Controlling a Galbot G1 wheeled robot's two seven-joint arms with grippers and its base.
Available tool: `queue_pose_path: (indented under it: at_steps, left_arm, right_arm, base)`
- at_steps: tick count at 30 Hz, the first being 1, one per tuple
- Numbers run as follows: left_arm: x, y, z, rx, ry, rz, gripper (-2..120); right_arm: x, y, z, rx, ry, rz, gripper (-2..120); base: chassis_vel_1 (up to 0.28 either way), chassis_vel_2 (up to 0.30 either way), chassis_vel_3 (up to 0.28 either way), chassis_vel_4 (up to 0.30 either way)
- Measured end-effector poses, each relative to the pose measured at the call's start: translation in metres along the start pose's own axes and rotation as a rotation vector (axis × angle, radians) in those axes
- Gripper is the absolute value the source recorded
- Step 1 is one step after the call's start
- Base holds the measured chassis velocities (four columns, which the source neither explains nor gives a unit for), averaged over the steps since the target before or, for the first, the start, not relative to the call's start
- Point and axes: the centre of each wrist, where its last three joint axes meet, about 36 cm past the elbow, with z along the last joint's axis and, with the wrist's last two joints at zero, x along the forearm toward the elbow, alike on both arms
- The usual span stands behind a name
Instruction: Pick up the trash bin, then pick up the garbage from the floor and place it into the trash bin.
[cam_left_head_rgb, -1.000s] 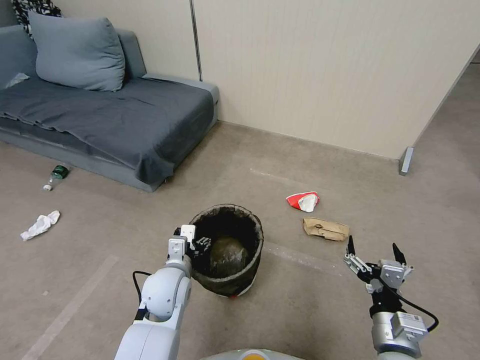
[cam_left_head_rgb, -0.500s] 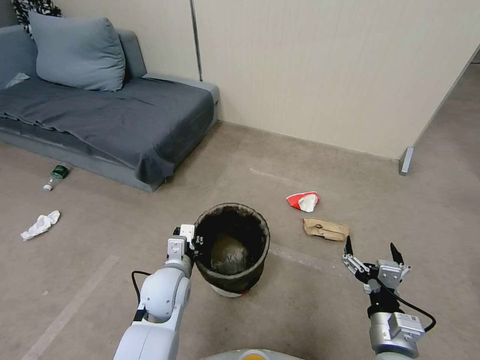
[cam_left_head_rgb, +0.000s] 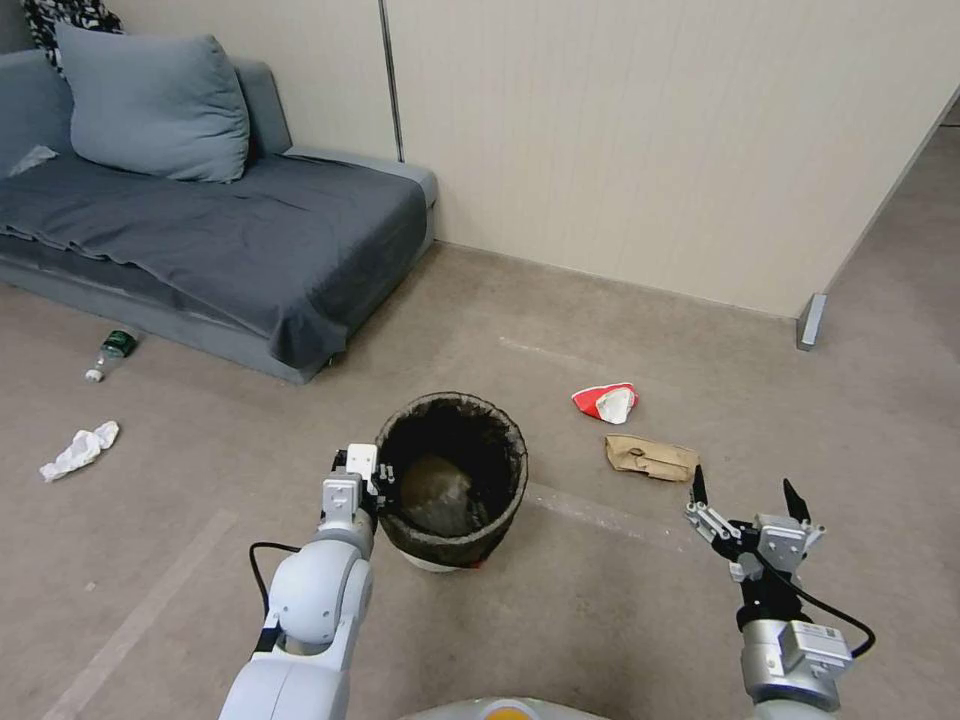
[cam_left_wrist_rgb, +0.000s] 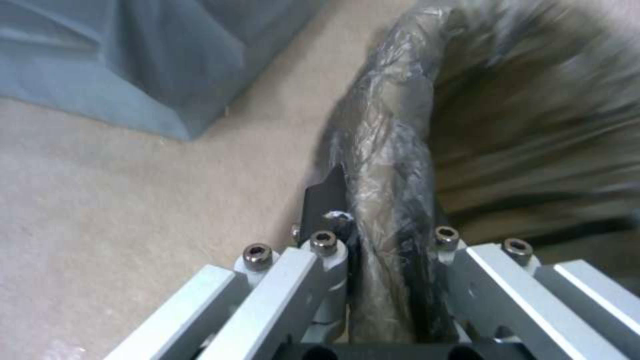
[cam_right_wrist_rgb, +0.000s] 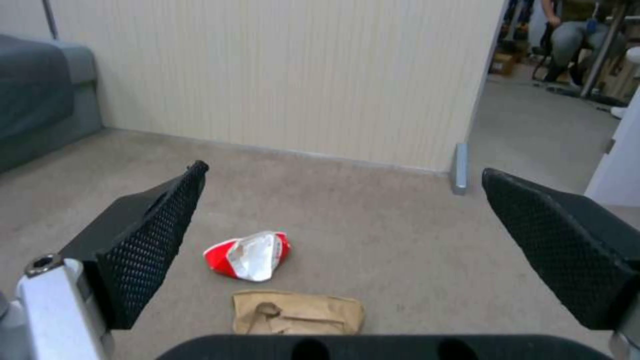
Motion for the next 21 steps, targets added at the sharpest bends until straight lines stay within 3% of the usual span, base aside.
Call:
queue_pose_path:
  at_steps: [6,10,21]
  left_arm:
    - [0.031,0.012,-0.034,0.010,-0.114,-0.002,5]
    - [0.046,0.016,-0.045,0.003,-0.153,-0.005,5]
    - [0.075,0.021,-0.049,-0.022,-0.231,0.000,5]
  right_arm:
    - [-0.002,-0.001,-0.003,-0.004,-0.005,0.003,100]
    - [-0.003,-0.001,-0.005,-0.005,-0.011,0.004,100]
    - [-0.003,-0.001,-0.007,-0.006,-0.015,0.007,100]
  base:
    - [0.000,0.000,0.000,0.000]
    - [0.000,0.000,0.000,0.000]
    - [0.000,0.000,0.000,0.000]
